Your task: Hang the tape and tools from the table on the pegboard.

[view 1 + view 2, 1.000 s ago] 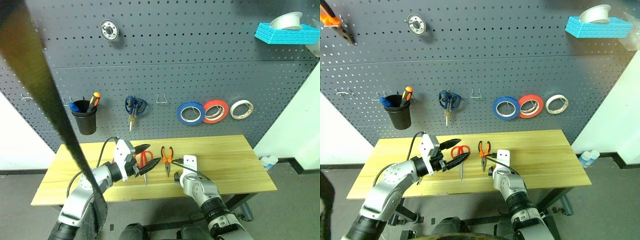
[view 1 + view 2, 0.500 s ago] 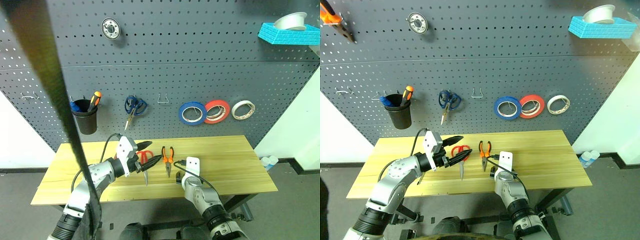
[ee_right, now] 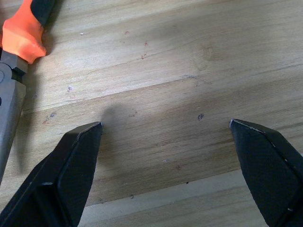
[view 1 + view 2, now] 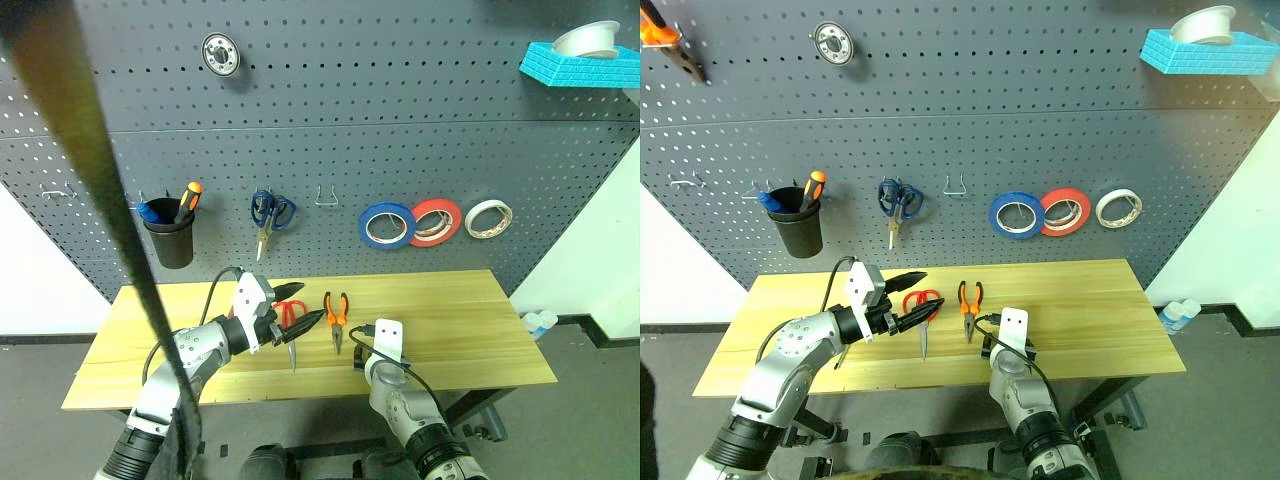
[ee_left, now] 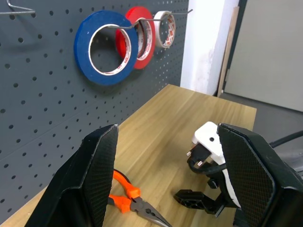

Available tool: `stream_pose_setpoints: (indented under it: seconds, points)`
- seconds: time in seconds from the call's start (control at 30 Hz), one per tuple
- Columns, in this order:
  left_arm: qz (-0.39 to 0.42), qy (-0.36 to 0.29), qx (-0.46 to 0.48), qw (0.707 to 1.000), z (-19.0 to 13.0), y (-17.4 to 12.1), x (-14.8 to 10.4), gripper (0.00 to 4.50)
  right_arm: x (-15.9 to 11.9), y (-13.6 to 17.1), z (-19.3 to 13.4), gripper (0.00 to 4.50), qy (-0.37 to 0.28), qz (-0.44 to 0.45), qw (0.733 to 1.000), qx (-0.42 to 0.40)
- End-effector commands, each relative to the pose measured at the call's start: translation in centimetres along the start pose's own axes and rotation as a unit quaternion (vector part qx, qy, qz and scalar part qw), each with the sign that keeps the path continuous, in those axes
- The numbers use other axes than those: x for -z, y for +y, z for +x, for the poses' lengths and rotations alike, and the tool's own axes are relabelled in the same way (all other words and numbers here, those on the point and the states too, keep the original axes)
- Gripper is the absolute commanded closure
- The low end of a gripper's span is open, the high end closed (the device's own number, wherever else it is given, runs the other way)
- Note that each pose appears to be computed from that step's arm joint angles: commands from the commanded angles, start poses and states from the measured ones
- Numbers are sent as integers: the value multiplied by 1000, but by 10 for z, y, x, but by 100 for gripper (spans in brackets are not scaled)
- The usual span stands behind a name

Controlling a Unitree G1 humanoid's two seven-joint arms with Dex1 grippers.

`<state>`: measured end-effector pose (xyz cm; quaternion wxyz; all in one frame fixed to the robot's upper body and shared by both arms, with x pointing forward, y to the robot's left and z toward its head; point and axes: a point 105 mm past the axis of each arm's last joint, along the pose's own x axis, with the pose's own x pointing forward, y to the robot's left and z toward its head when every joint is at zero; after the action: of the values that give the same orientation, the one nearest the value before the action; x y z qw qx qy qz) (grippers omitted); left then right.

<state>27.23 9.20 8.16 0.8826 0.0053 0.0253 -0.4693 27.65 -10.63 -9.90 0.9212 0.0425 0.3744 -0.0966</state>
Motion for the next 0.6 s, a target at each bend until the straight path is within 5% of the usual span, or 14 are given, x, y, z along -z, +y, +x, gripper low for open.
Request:
stream_pose_setpoints:
  seconds: [0.03, 0.17, 0.33, 0.6]
  points:
    - [90, -10, 34, 995, 48, 50, -48, 99, -281, -154, -94, 2, -294, -253, 920, -45]
    - [93, -4, 18, 995, 43, 59, -48, 99, -288, -210, -121, 2, -306, -285, 908, -20]
    - [90, -1, 10, 996, 39, 60, -46, 99, -292, -203, -147, 2, -344, -303, 887, -54]
    - [96, -1, -7, 995, 33, 64, -48, 99, -289, -241, -187, 2, -365, -310, 874, -79]
